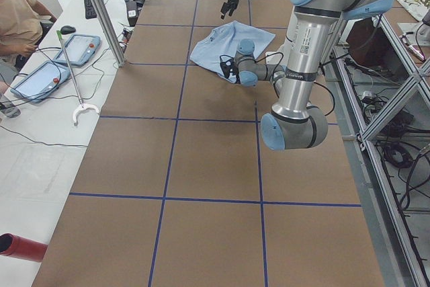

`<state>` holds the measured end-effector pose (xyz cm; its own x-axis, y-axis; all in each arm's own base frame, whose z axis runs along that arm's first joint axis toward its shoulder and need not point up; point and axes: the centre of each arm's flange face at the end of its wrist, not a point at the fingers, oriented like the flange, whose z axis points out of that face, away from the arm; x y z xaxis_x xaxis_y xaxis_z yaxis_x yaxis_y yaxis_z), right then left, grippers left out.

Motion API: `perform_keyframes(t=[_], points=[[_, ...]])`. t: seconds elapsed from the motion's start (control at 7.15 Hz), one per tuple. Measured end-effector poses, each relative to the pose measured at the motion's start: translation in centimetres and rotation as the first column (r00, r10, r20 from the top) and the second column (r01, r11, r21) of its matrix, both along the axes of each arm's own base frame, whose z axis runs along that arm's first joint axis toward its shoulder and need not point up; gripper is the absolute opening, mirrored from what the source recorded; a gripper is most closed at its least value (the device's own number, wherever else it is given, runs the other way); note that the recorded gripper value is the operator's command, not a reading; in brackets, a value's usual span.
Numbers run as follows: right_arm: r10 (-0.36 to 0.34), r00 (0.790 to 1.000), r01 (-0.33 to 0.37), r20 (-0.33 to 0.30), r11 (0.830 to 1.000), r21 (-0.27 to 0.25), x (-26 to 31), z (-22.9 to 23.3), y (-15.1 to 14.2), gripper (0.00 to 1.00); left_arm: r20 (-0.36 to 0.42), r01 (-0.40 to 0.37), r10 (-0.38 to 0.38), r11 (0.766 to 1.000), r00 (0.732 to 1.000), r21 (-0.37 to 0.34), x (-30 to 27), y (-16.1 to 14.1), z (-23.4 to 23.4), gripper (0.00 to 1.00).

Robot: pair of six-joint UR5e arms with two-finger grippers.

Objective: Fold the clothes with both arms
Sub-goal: 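Grasp opposite corners of the folded shirt with both grippers, then pull the shirt corner away from the robot with the left gripper while the right holds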

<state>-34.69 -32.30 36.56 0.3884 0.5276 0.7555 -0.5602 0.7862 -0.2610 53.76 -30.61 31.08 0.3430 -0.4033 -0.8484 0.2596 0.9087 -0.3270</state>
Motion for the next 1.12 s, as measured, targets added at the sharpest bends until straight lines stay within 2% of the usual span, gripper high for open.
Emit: perform_keyframes(t=[0.42,0.56,0.7,0.84,1.12], points=[[-0.003,1.000,0.003,0.010,1.000,0.002,0.31,-0.48,0.20,1.00,0.007,-0.001,0.001,1.000,1.000,-0.002,0.38,-0.05,0.24,0.52],[-0.006,1.000,0.006,0.012,1.000,0.001,0.35,-0.57,0.27,1.00,0.009,-0.001,0.001,1.000,1.000,-0.003,0.45,-0.07,0.34,0.41],[-0.010,1.000,0.010,0.016,1.000,-0.001,0.38,-0.66,0.35,1.00,0.010,-0.001,0.001,1.000,1.000,-0.004,0.47,-0.10,0.39,0.04],[-0.013,1.000,0.013,0.019,1.000,-0.002,0.41,-0.78,0.41,1.00,0.009,0.000,0.000,1.000,1.000,-0.006,0.47,-0.10,0.35,0.00],[-0.017,1.000,0.018,0.023,1.000,-0.005,0.45,-0.90,0.48,1.00,0.004,0.001,-0.001,1.000,1.000,-0.006,0.37,-0.10,0.12,0.00]])
